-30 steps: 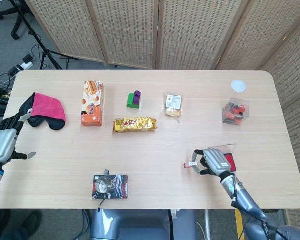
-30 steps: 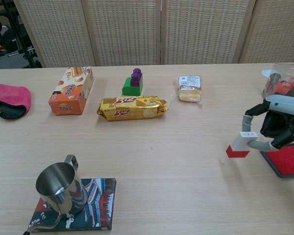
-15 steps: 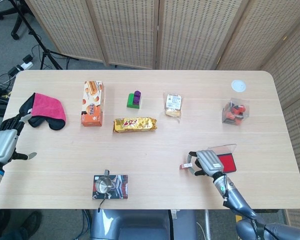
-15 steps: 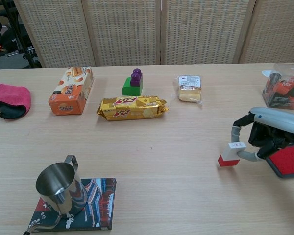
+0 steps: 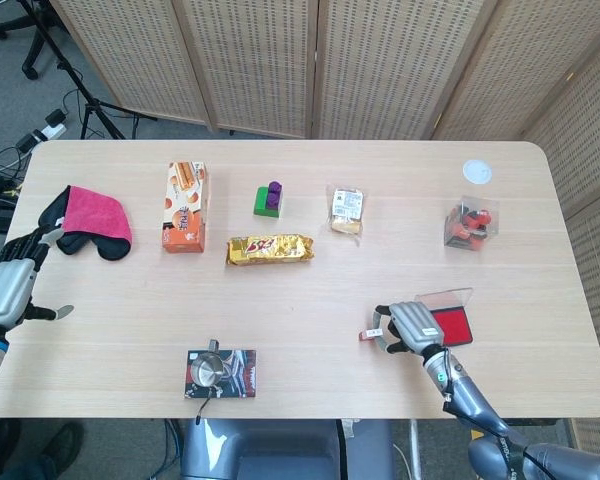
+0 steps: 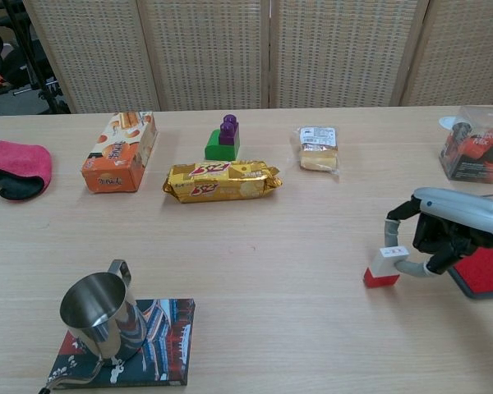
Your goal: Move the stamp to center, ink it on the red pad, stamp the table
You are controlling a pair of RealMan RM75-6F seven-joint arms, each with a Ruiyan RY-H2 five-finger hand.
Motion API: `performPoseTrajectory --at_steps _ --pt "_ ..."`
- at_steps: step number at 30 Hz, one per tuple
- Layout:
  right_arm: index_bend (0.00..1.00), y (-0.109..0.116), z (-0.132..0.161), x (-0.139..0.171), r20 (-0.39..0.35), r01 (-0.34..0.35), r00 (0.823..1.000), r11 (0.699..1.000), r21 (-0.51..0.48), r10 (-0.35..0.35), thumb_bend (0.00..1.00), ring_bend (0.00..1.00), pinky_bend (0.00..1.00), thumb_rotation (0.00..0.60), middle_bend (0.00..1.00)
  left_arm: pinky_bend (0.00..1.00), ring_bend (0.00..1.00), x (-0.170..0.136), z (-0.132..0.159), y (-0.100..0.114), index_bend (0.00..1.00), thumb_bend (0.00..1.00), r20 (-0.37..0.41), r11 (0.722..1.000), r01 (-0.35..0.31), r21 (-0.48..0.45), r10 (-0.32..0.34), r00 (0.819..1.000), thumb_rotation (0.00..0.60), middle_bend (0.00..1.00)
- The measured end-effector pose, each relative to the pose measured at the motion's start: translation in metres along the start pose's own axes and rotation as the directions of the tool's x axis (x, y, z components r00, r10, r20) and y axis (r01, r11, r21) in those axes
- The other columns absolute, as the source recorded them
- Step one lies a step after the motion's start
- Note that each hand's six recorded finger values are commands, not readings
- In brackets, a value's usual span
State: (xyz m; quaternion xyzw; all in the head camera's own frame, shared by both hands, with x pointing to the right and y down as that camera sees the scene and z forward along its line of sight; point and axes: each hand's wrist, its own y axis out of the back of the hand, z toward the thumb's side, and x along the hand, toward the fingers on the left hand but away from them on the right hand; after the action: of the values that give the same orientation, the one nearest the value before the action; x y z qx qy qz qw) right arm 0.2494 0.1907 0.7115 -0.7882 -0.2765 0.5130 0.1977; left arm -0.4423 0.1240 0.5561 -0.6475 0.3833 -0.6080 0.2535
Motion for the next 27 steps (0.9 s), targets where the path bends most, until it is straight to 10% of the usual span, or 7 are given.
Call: performPoseTrajectory --at_steps 27 --pt "0.39 -0.0021 0.0010 0.0029 -0.006 -0.002 1.000 1.000 0.005 0.002 0.24 1.00 1.00 0.600 1.00 0.00 0.00 0.0000 0.0015 -0.0026 0.00 0.10 0.004 1.000 0.008 0.009 -0.008 1.000 0.600 0.00"
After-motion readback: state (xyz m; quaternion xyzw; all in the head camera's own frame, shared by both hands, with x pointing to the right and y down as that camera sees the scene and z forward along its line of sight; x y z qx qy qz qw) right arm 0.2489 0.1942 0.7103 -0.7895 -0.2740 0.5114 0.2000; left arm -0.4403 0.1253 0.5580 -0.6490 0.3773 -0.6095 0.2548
